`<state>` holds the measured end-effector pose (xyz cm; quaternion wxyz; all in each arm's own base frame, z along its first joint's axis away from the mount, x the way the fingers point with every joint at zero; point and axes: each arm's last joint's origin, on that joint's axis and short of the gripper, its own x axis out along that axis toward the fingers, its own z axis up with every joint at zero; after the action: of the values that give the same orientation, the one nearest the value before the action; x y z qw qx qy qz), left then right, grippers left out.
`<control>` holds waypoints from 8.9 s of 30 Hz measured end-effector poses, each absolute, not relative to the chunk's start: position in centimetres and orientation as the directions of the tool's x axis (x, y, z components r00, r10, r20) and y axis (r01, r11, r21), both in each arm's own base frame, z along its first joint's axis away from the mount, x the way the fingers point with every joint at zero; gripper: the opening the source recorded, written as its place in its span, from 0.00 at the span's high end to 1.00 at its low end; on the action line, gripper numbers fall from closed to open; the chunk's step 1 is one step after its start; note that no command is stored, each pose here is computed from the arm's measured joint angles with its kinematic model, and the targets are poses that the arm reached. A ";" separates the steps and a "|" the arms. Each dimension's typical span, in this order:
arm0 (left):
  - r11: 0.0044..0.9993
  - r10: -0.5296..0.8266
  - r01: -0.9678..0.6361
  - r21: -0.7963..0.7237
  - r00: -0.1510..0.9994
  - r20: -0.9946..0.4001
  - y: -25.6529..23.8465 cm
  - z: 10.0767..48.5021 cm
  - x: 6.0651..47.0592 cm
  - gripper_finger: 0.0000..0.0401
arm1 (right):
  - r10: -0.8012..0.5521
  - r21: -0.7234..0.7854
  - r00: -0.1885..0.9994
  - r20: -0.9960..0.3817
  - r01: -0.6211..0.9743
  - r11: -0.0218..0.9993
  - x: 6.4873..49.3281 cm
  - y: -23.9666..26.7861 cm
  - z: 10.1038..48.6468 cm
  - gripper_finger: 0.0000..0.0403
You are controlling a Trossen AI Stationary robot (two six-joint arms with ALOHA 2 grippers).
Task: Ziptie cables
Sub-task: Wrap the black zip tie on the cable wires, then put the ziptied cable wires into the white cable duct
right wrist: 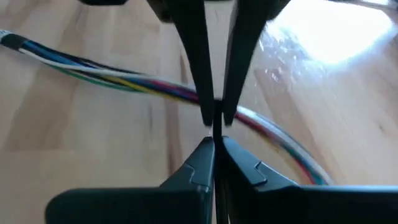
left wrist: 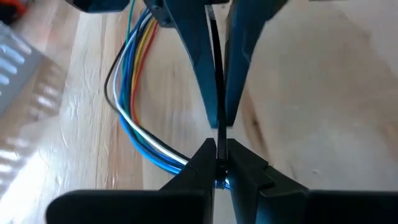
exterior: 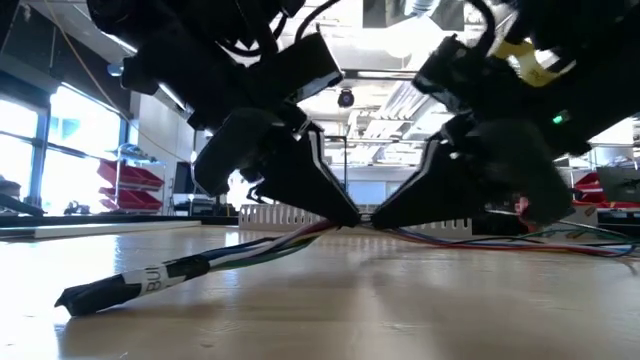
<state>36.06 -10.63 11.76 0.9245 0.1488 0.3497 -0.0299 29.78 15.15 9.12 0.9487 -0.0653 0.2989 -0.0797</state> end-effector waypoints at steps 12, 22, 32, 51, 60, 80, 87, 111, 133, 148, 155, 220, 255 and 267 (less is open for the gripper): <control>0.951 0.072 0.159 0.265 0.719 -0.691 -10.7 11.2 35.5 0.96 | -0.193 -0.139 0.777 -0.600 0.136 0.981 28.5 16.0 9.0 1.00; 0.957 0.051 0.148 0.251 0.764 -0.643 -10.6 14.7 35.0 0.61 | -0.145 -0.070 0.799 -0.583 0.129 0.989 28.2 15.8 11.9 0.86; 0.957 0.037 0.154 0.246 0.776 -0.629 -10.7 17.1 34.0 0.56 | -0.102 -0.084 0.805 -0.584 0.065 0.994 28.1 15.7 13.0 0.60; 0.923 0.383 -0.300 0.240 0.668 -0.638 -7.5 13.8 33.2 0.67 | -0.053 -0.195 0.732 -0.680 -0.110 0.975 28.9 7.8 17.1 0.40; 0.877 0.437 -0.456 0.149 0.630 -0.642 -7.6 10.2 29.6 0.71 | -0.315 -0.326 0.729 -0.607 0.133 0.936 31.3 -2.7 16.2 0.39; 0.955 0.215 -0.292 -0.056 0.808 -0.549 -12.5 10.8 28.7 0.71 | -0.028 -0.031 0.672 -0.740 0.006 0.999 30.4 -9.1 12.0 0.65; 0.995 0.011 -0.063 -0.072 0.823 -0.568 -16.0 12.2 28.9 0.75 | 0.078 -0.071 0.670 -0.738 -0.192 0.979 31.4 -4.5 12.0 0.98; 0.924 -0.072 -0.230 -0.307 0.682 -0.728 -19.6 14.5 28.7 0.64 | 0.034 -0.187 0.645 -0.763 -0.270 0.944 32.2 -0.9 17.0 0.46; 0.865 -0.029 -0.357 -0.351 0.664 -0.747 -19.7 9.1 30.6 0.69 | 0.128 -0.068 0.786 -0.605 -0.211 0.975 22.1 7.7 15.7 0.42; 0.960 -0.007 -0.244 -0.140 0.479 -0.878 -19.8 11.8 29.9 0.98 | -0.124 -0.084 0.670 -0.732 0.093 0.992 21.7 6.8 9.3 0.43; 0.986 0.084 -0.164 0.029 0.338 -0.937 -20.0 13.4 29.3 0.99 | -0.106 -0.021 0.643 -0.758 0.139 0.990 21.7 7.1 8.6 0.43; 0.957 -0.161 -0.203 -0.209 0.228 -0.960 -23.0 11.8 24.1 0.99 | -0.124 -0.203 0.649 -0.750 -0.047 0.978 18.9 11.5 9.2 1.00; 0.835 0.546 -0.173 0.522 0.378 -0.748 -20.7 15.1 23.5 0.91 | -0.702 -0.969 0.699 -0.136 0.054 0.241 20.7 12.2 13.4 1.00; 0.859 0.510 -0.303 0.413 0.431 -0.744 -19.5 12.8 24.3 0.52 | -0.614 -0.991 0.787 -0.047 0.040 0.128 18.5 16.4 14.6 1.00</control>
<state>24.31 -19.49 12.84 0.8388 0.1092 0.4751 0.2424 18.51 16.40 14.61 0.7144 -0.6191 0.2318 -0.2292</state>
